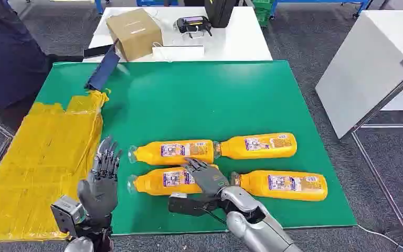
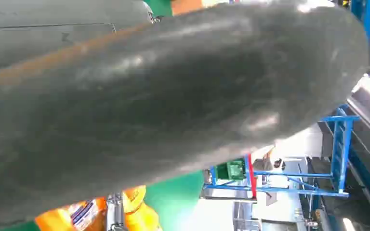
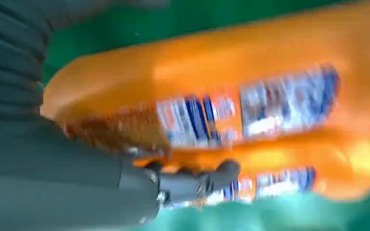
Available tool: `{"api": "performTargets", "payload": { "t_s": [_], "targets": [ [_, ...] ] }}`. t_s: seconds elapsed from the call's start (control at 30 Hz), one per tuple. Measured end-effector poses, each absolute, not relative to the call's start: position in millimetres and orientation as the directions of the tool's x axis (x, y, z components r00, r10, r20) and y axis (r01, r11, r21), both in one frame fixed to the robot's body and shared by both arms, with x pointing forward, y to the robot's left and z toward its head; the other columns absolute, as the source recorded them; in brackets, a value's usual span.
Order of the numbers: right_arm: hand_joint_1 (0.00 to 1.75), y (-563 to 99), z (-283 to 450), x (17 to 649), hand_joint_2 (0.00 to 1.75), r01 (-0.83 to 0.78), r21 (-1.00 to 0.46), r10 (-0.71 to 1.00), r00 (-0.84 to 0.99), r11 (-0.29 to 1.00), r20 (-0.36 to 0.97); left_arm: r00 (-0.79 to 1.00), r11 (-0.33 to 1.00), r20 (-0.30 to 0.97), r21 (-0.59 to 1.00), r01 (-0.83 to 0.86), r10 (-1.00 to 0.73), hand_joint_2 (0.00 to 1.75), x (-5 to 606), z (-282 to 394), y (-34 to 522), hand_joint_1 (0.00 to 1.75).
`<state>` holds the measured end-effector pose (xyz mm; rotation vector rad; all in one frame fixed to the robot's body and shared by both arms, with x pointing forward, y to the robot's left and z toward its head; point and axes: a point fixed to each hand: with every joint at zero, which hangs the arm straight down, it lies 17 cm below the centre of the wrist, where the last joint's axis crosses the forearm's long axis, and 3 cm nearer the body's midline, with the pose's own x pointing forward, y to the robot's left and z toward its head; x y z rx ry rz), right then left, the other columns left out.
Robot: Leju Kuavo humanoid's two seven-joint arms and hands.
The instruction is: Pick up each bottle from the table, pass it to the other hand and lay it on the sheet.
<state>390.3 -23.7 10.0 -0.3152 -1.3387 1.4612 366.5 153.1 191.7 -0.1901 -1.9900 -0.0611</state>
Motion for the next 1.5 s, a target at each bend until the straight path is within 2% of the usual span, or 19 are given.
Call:
{"api": "performTargets", "payload": {
  "t_s": [0.23, 0.43, 0.7, 0.93, 0.97, 1.07, 1.17, 1.3, 1.5],
  "targets": [
    [1.75, -44, -27, 402, 1.75, -0.474, -0.879, 0.892, -0.420, -0.058, 0.168, -0.392, 0.985, 0.914, -0.042, 0.166, 0.105, 0.00, 371, 191, 152, 0.00],
    [1.75, -45, -36, 407, 1.75, -0.486, -0.860, 0.891, -0.445, -0.155, 0.091, -0.385, 0.985, 0.916, -0.047, 0.167, 0.109, 0.00, 378, 194, 151, 0.00],
    [1.75, -46, -41, 409, 1.75, -0.506, -0.847, 0.895, -0.438, -0.163, 0.089, -0.380, 0.986, 0.917, -0.067, 0.153, 0.122, 0.00, 384, 196, 155, 0.00],
    [1.75, -47, -33, 414, 1.75, -0.520, -0.852, 0.907, -0.329, 0.058, 0.262, -0.353, 0.985, 0.919, -0.165, 0.059, 0.175, 0.00, 387, 189, 182, 0.00],
    [1.75, -41, -22, 417, 1.75, -0.498, -0.853, 0.889, -0.307, 0.153, 0.339, -0.345, 0.982, 0.920, -0.185, 0.031, 0.184, 1.75, 387, 186, 189, 0.00],
    [1.75, -37, 33, 417, 1.75, -0.349, -0.783, 0.753, -0.253, 0.515, 0.608, -0.328, 0.968, 0.922, -0.242, -0.072, 0.206, 1.75, 380, 179, 217, 0.00],
    [1.75, -38, 94, 405, 1.75, -0.226, -0.666, 0.604, -0.289, 0.710, 0.742, -0.322, 0.955, 0.922, -0.268, -0.127, 0.216, 1.75, 371, 175, 235, 0.00],
    [1.75, -49, 160, 387, 1.75, -0.114, -0.544, 0.471, -0.377, 0.831, 0.798, -0.331, 0.944, 0.915, -0.294, -0.152, 0.231, 1.75, 364, 175, 245, 0.00],
    [1.75, -58, 200, 368, 1.75, -0.068, -0.443, 0.371, -0.445, 0.894, 0.815, -0.343, 0.933, 0.891, -0.347, -0.094, 0.297, 1.75, 359, 178, 241, 0.00]
  ]
}}
